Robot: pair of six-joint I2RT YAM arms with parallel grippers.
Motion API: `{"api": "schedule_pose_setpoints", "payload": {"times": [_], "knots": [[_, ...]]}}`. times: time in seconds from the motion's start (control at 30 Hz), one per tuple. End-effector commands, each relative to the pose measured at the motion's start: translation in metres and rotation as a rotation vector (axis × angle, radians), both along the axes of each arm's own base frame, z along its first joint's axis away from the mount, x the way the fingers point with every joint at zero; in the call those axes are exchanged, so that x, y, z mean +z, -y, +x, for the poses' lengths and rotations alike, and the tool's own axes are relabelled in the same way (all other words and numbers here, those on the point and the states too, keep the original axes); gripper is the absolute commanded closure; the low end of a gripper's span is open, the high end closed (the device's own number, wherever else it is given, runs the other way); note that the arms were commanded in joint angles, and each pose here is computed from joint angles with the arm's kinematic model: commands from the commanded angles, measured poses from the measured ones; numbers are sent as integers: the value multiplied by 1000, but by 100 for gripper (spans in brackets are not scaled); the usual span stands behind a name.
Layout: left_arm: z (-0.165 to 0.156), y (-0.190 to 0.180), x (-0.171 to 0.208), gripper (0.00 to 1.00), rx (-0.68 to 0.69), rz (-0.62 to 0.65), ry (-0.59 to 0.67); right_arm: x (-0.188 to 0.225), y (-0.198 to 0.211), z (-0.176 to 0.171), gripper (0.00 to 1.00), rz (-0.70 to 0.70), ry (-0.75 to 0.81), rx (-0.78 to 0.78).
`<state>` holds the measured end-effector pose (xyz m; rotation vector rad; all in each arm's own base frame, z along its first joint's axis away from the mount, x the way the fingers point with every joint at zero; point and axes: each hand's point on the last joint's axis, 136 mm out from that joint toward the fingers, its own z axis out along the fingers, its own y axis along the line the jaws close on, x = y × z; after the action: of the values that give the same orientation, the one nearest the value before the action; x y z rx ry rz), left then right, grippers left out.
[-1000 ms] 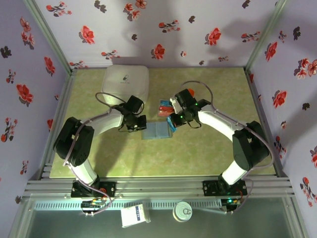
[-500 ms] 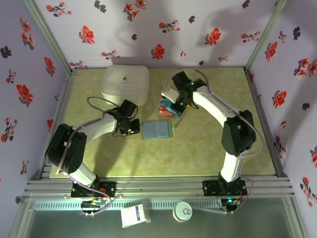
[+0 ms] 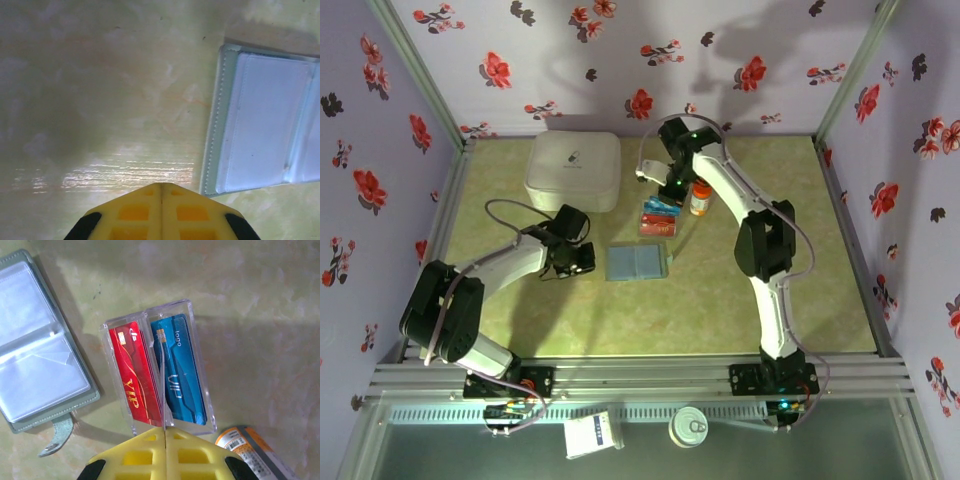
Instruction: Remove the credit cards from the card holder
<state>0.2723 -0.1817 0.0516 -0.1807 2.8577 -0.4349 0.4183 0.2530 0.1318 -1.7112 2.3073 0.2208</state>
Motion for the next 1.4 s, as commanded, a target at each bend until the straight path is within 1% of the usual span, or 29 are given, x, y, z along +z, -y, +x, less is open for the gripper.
{"api": "schedule_pose_setpoints", "payload": {"times": [0.0, 0.5, 0.63, 0.8, 1.07, 1.23, 1.3, 1.37], "knots": [[-10, -15, -3, 95, -1, 52, -12, -5, 11, -6, 100, -49, -55, 66], [-7, -13, -8, 95, -10, 69, -32, 2, 1, 11, 100, -25, 10, 109], [-5, -12, -8, 95, -11, 70, -34, 0, -3, 18, 100, -14, 31, 122], [-5, -13, -9, 95, -2, 73, -31, -7, -9, 19, 100, -4, 22, 135], [-6, -15, -10, 94, 3, 76, -29, -21, -11, 20, 100, -23, 11, 150], [-4, -17, -8, 94, 0, 81, -21, -18, -15, 23, 100, -2, 22, 148], [-4, -18, -7, 94, 0, 84, -21, -16, -17, 25, 98, 7, 32, 145], [-4, -18, -6, 94, 3, 85, -18, -19, -16, 26, 93, 2, 34, 137]]}}
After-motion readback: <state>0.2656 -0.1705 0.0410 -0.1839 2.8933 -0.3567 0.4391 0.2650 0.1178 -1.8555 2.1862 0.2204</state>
